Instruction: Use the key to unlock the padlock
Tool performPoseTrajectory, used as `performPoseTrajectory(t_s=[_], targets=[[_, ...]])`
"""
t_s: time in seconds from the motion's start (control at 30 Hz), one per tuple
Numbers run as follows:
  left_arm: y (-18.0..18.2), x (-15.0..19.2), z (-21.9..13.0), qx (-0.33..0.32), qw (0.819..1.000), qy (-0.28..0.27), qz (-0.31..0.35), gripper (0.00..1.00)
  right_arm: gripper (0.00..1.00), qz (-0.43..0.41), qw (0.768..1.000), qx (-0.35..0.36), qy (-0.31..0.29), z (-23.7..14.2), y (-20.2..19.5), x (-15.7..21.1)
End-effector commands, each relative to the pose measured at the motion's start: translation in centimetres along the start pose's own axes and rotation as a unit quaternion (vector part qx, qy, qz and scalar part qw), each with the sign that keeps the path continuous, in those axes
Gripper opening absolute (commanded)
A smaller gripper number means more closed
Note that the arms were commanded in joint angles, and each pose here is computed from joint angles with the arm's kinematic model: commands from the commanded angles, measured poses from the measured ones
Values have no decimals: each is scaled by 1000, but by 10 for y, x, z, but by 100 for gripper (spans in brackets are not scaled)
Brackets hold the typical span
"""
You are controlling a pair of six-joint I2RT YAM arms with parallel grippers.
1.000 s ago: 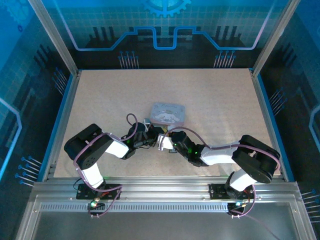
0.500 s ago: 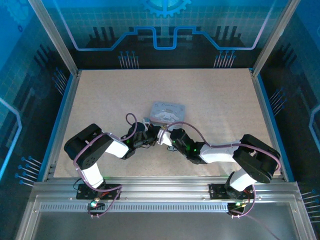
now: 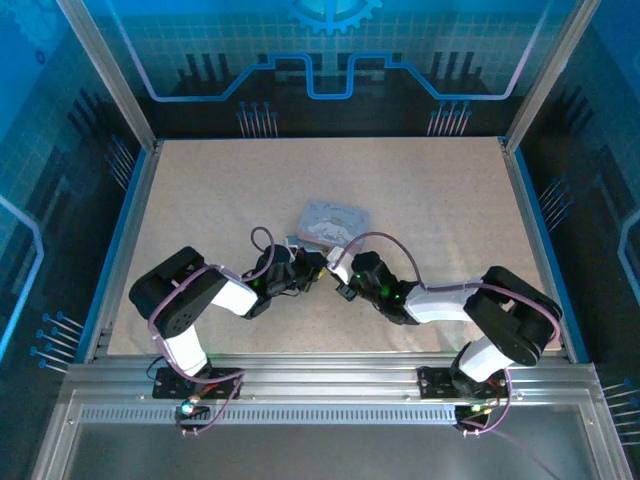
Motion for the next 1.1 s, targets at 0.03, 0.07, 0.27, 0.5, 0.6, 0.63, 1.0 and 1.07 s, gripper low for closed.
performPoseTrajectory(t_s=[0.03, 0.07, 0.27, 0.5, 0.6, 0.63, 1.0, 1.07], targets=[[-2, 14, -1, 12, 999, 37, 12, 0, 0, 39, 999, 11, -24, 5, -8, -6], [-2, 13, -1, 13, 999, 36, 11, 0, 0, 40, 999, 11, -24, 5, -7, -6], [-3, 14, -1, 12, 999, 35, 13, 1, 0, 52, 998, 6, -21, 6, -5, -3], [-3, 13, -4, 3, 999, 29, 22, 21, 0, 96, 995, -7, -20, 6, -2, 3], [-2, 12, -7, -10, 999, 22, 30, 27, 0, 119, 993, -13, -19, 6, 0, 8], [-2, 12, -7, -13, 999, 20, 33, 30, 0, 126, 992, -17, -19, 7, 1, 9], [-7, 9, -22, -38, 997, -4, 70, 51, 0, 204, 978, -44, -26, 4, 1, 19], [-11, 8, -27, -44, 995, -13, 85, 53, 0, 220, 974, -54, -27, 2, -1, 19]])
Point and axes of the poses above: each hand's point on the last joint's axis, 136 mm out from that joint toward the fingers, its own z axis out along the fingers, its own y axis along the line the jaws close on, x = y × z, the point moved 4 cm from there along -z, back along the fingers, and after that the axes turned 13 degrees about -z, right-handed, at the moved point
